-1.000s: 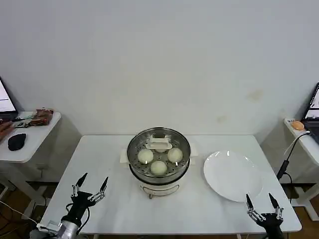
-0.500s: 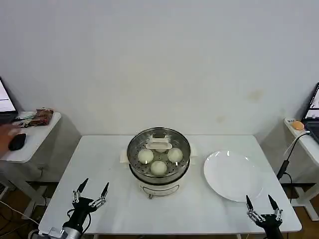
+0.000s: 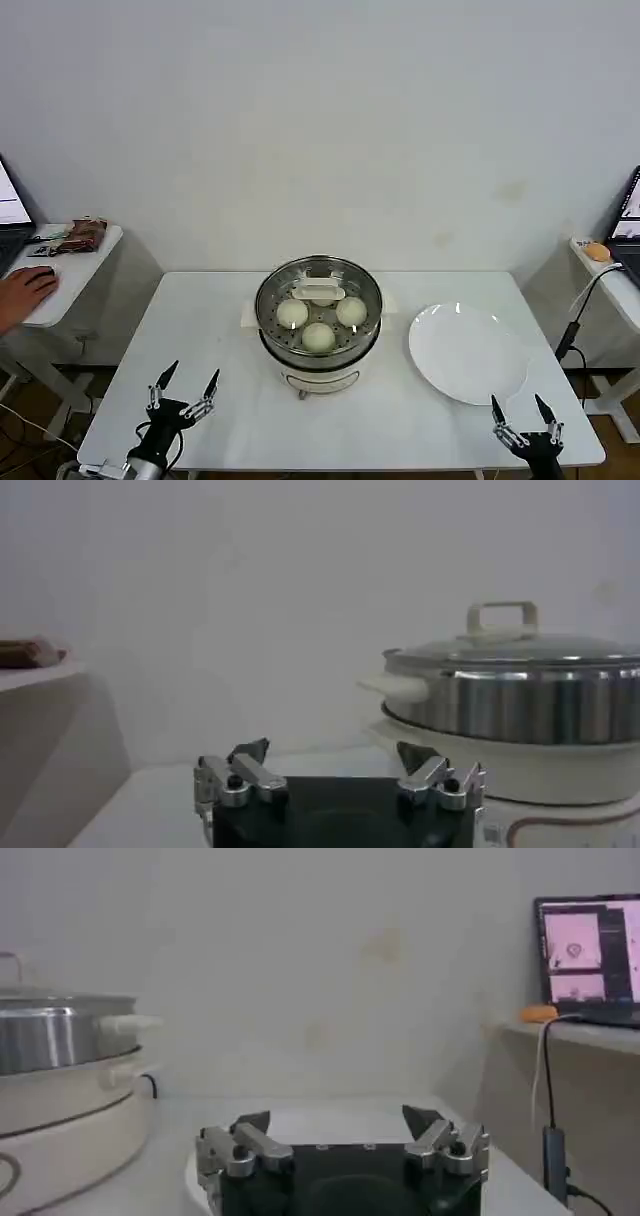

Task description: Take steamed baozi put them in steamer then cover it.

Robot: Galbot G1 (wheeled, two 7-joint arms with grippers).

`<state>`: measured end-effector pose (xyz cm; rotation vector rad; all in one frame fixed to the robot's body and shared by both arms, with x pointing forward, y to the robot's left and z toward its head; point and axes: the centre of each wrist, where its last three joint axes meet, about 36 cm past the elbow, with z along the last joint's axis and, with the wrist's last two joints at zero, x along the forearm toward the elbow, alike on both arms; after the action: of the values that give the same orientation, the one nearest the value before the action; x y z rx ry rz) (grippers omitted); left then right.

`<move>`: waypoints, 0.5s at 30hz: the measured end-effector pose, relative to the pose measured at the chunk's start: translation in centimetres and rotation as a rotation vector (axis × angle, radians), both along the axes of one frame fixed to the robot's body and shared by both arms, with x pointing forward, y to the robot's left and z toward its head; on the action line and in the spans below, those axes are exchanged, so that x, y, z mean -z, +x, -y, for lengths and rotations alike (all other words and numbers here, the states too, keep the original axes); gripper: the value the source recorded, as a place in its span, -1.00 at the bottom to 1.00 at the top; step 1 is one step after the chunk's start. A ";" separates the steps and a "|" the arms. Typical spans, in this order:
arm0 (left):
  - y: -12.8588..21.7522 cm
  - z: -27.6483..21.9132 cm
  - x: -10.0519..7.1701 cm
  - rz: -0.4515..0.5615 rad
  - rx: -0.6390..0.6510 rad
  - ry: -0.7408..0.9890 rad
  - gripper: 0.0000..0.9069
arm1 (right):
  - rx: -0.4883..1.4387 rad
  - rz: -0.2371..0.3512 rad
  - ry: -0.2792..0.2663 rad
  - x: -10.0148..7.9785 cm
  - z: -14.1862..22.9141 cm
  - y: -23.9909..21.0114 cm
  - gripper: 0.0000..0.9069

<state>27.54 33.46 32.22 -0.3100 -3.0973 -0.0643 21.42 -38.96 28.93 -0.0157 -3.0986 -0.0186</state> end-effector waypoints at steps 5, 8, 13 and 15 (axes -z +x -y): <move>0.1 0.1 0.1 0.000 -0.001 -0.001 1.00 | 0.004 -0.005 -0.006 0.2 -0.3 -0.1 1.00; 0.2 0.2 0.2 0.000 0.000 -0.004 1.00 | 0.003 -0.003 -0.011 0.3 -0.8 0.0 1.00; 0.4 0.2 0.4 -0.001 -0.003 -0.004 1.00 | 0.007 0.000 -0.015 0.5 -1.8 0.3 1.00; 0.4 0.2 0.4 -0.001 -0.003 -0.004 1.00 | 0.009 0.003 -0.018 0.6 -2.2 0.4 1.00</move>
<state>27.97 33.25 31.85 -0.3052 -3.0974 -0.0581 21.82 -36.77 28.29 -0.0296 -3.1015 0.0097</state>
